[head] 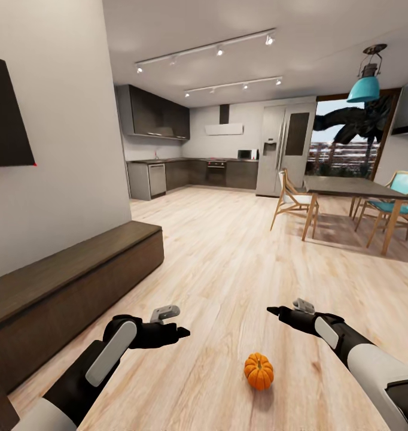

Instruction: Place each of the two pumpkins and all three candles from the living room inside a cabinet in the living room (use any cabinet), then make sure every cabinet is closed, and position the cauldron so it is next to a table in the living room.

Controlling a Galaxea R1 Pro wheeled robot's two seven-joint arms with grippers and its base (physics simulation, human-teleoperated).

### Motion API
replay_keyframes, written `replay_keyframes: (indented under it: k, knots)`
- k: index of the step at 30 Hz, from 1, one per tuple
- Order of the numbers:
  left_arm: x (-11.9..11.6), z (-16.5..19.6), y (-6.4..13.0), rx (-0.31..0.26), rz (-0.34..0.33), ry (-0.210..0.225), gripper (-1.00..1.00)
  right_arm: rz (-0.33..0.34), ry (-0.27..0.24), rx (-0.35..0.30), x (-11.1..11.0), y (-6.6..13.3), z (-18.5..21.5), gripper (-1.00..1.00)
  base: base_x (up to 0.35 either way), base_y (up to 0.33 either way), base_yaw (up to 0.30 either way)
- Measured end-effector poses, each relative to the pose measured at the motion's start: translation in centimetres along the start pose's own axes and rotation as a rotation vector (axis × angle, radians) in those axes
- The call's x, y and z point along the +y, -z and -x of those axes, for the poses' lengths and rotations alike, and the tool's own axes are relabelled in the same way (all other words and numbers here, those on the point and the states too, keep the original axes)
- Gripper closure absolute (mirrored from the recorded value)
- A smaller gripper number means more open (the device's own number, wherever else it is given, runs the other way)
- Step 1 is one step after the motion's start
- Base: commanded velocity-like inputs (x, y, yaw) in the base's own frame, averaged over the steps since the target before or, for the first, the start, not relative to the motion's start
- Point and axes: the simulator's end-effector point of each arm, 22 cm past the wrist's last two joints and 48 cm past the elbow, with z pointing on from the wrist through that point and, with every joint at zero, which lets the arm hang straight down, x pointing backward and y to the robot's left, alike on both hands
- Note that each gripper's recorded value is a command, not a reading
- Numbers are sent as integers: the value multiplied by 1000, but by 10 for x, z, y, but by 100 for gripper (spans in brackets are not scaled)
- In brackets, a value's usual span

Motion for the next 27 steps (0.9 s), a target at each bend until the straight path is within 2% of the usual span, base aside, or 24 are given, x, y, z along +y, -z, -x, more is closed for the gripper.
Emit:
replay_keyframes:
  k: [5, 27]
  knots:
    - [5, -9, -6, 0, 0, 0, -100, 0, 0, 0, -5, -4, -9, -100, 0, 0, 0]
    - [26, -36, -40, 79, 11, 41, -100, -33, -26, 76, -33, -34, -51, -100, 0, 0, 0]
